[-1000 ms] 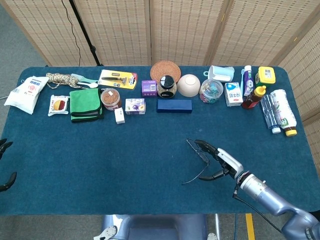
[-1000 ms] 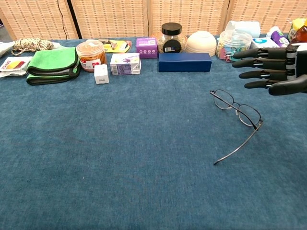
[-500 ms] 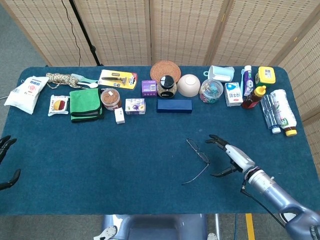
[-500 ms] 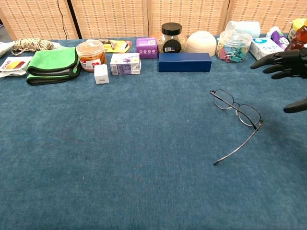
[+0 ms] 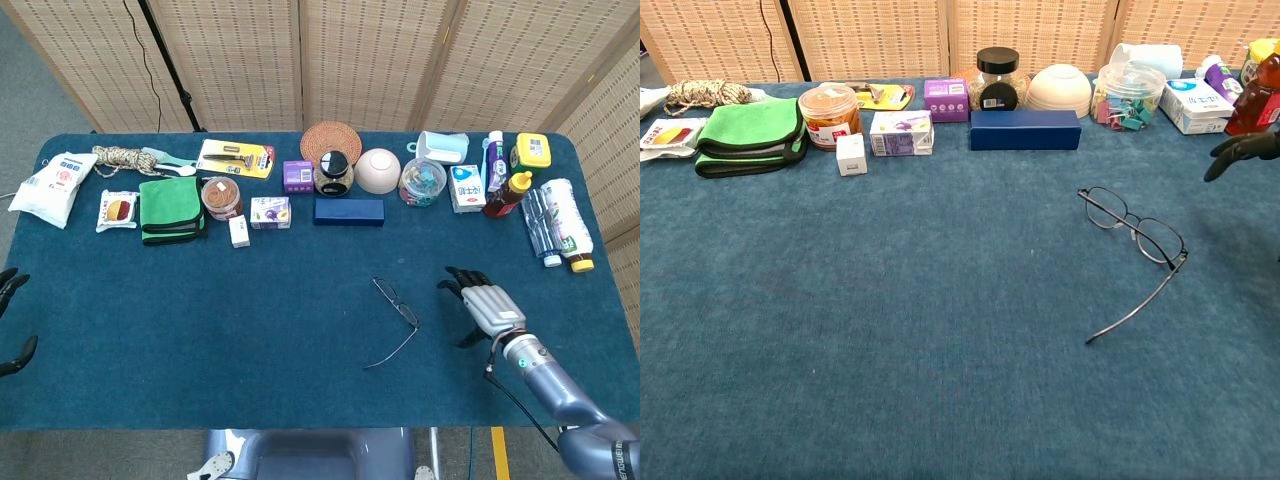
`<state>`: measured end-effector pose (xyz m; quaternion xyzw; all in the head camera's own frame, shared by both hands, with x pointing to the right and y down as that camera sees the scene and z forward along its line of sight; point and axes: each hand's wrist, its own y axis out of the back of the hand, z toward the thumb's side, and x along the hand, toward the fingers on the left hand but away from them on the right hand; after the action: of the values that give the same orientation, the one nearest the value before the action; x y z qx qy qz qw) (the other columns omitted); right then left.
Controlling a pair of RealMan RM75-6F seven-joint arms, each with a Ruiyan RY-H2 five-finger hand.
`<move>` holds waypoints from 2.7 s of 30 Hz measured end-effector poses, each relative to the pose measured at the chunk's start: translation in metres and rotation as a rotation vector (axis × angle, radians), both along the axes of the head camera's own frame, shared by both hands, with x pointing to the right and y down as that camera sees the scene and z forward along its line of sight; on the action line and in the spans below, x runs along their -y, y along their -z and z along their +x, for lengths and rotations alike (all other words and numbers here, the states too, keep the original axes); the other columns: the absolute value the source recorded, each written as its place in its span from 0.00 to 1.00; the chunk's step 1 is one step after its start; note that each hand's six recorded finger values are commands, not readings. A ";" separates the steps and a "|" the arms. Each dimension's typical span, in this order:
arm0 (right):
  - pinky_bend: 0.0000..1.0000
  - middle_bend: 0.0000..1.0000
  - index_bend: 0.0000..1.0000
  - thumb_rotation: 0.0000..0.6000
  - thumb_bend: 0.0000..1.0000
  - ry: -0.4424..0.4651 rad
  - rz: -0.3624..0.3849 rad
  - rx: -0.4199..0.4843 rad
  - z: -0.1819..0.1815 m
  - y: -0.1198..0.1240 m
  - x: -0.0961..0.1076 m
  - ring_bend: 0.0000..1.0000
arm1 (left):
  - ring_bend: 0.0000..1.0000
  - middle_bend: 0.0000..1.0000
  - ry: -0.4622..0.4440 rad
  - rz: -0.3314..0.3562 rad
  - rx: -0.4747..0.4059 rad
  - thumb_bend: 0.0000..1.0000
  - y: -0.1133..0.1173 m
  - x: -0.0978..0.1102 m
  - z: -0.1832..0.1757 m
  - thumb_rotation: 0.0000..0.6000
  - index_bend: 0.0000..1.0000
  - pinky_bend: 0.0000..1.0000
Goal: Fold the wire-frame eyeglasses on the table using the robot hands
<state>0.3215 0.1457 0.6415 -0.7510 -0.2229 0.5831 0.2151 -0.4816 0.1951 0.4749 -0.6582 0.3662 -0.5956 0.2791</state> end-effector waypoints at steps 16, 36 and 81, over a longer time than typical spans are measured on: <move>0.00 0.00 0.17 1.00 0.06 0.062 -0.066 -0.123 -0.034 -0.020 -0.007 0.00 | 0.00 0.00 0.016 -0.005 -0.005 0.43 -0.001 -0.003 -0.009 0.75 0.00 0.00; 0.00 0.00 0.19 1.00 0.06 0.071 -0.048 -0.176 -0.073 -0.032 -0.012 0.00 | 0.00 0.00 0.048 -0.006 0.000 0.42 -0.001 -0.007 -0.024 0.74 0.00 0.00; 0.08 0.21 0.59 1.00 0.11 -0.017 -0.021 -0.178 -0.113 -0.053 0.016 0.10 | 0.00 0.00 0.065 -0.009 0.013 0.43 0.003 -0.007 -0.030 0.74 0.00 0.00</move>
<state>0.2084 0.1300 0.6941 -0.6965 -0.2031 0.6517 0.2214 -0.5116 0.2024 0.4723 -0.6433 0.3832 -0.6102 0.2590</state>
